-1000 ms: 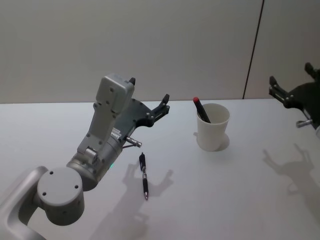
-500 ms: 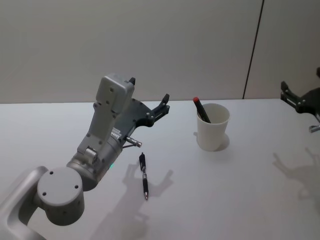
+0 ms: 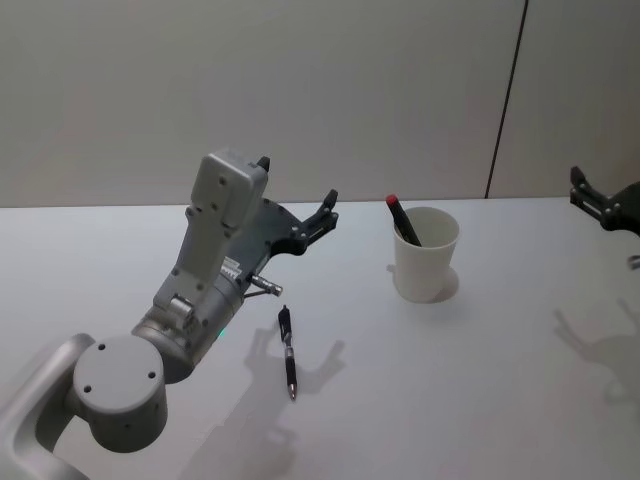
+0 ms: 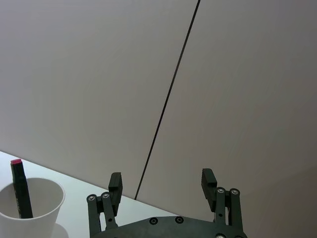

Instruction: Place the pen into the pen holder.

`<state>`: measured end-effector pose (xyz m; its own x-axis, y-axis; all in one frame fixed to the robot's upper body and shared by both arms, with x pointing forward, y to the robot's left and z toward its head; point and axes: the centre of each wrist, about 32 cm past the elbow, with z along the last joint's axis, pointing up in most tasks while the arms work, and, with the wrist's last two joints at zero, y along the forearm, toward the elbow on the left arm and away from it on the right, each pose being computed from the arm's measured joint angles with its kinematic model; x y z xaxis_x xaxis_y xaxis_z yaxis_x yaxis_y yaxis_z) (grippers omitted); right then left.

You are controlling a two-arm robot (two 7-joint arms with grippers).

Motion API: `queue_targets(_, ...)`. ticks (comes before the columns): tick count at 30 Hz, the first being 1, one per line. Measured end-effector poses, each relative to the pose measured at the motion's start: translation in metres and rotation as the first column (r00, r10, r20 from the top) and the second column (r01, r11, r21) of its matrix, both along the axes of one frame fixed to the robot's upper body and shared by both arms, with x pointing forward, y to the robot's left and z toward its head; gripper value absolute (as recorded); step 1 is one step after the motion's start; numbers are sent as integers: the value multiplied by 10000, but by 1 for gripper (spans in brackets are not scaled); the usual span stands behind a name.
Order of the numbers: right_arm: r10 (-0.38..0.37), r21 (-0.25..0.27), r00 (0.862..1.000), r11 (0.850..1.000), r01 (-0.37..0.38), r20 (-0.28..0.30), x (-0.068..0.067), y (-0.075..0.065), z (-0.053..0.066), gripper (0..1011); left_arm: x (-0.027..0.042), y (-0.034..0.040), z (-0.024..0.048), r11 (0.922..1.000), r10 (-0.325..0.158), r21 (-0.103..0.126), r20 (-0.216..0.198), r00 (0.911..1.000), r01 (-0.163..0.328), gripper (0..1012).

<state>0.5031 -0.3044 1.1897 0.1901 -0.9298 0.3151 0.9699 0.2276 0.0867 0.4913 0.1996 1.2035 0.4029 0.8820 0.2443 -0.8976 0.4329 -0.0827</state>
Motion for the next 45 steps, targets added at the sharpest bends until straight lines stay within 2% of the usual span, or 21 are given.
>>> queue_targets(12,-23,-38,10000,10000,23,-18,-17,-14,6,1002,-44,76,5,9987,488,160,-179,9986,-486,1004)
queue_targets(18,-30,-43,10000,10000,29,-19,-20,-17,8,1002,-47,94,31,9963,851,178,-465,9953,-843,1004)
queue_targets(26,-38,-49,10000,10000,38,-22,-23,-20,10,1002,-17,85,76,9933,1155,95,-1142,9867,-1151,1004)
queue_targets(34,-38,-54,10000,10000,38,-24,-25,-22,10,1002,20,66,97,9917,1253,-44,-2035,9710,-1289,1004)
queue_targets(36,-38,-55,10000,10000,38,-24,-26,-22,10,1002,35,56,97,9916,1229,-87,-2425,9623,-1289,1004)
queue_targets(40,-37,-54,10000,10000,37,-23,-26,-21,10,1002,47,44,93,9919,1182,-116,-2814,9523,-1266,1004)
queue_targets(41,-37,-54,10000,10000,37,-23,-26,-21,10,1002,54,34,90,9920,1158,-140,-3000,9469,-1257,1004)
queue_targets(44,-37,-55,10000,10000,37,-23,-26,-21,10,1002,60,20,85,9919,1132,-169,-3281,9378,-1257,1004)
queue_targets(45,-37,-54,10000,10000,37,-22,-26,-21,10,1002,62,12,80,9919,1122,-177,-3448,9319,-1260,1004)
